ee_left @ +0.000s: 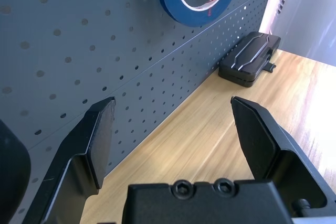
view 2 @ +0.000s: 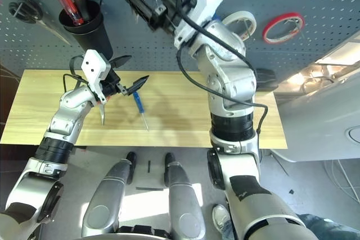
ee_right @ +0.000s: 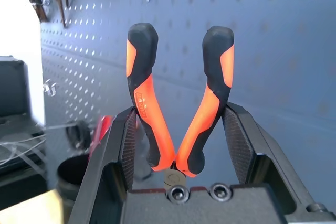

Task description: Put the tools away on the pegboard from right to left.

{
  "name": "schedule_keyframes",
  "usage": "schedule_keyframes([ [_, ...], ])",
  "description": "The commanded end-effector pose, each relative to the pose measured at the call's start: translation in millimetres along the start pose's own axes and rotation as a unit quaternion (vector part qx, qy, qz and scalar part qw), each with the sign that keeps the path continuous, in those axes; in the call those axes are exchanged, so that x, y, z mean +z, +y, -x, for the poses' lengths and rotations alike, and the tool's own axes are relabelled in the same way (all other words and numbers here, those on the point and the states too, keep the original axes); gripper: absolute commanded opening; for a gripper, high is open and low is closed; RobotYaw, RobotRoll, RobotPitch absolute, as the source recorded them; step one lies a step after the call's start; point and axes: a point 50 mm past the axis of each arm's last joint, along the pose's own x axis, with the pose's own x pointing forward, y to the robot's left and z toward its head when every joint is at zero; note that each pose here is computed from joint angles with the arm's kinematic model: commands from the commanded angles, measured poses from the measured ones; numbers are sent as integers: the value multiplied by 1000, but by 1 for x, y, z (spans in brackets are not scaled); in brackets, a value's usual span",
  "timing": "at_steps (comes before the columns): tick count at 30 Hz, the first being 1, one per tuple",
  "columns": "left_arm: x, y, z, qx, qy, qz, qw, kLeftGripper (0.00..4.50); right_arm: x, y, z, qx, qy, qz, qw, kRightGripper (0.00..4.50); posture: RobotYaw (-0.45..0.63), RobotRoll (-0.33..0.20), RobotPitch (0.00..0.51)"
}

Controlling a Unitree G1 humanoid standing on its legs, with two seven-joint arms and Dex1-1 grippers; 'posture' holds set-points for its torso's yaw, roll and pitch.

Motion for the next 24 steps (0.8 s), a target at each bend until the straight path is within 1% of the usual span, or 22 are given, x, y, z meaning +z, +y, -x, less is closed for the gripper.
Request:
schedule_keyframes([
  [1,-4,-5,-2,-9,8,8,1000,4500,7,0,-5,9,-29,28,999,2789,115,0,389],
  [5,-4,-6,-2,-11,8,7,1000,4500,3,-1,-8,7,-33,44,998,2789,118,0,392],
  [12,-5,-8,-2,-17,11,7,1000,4500,-19,-1,-6,1,-15,65,998,2789,125,0,400],
  [20,-6,-9,-1,-20,15,7,1000,4500,-27,2,-2,-13,-7,77,997,2789,131,0,411],
  [24,-6,-9,0,-21,17,8,1000,4500,-27,2,0,-17,-6,85,996,2789,127,0,417],
])
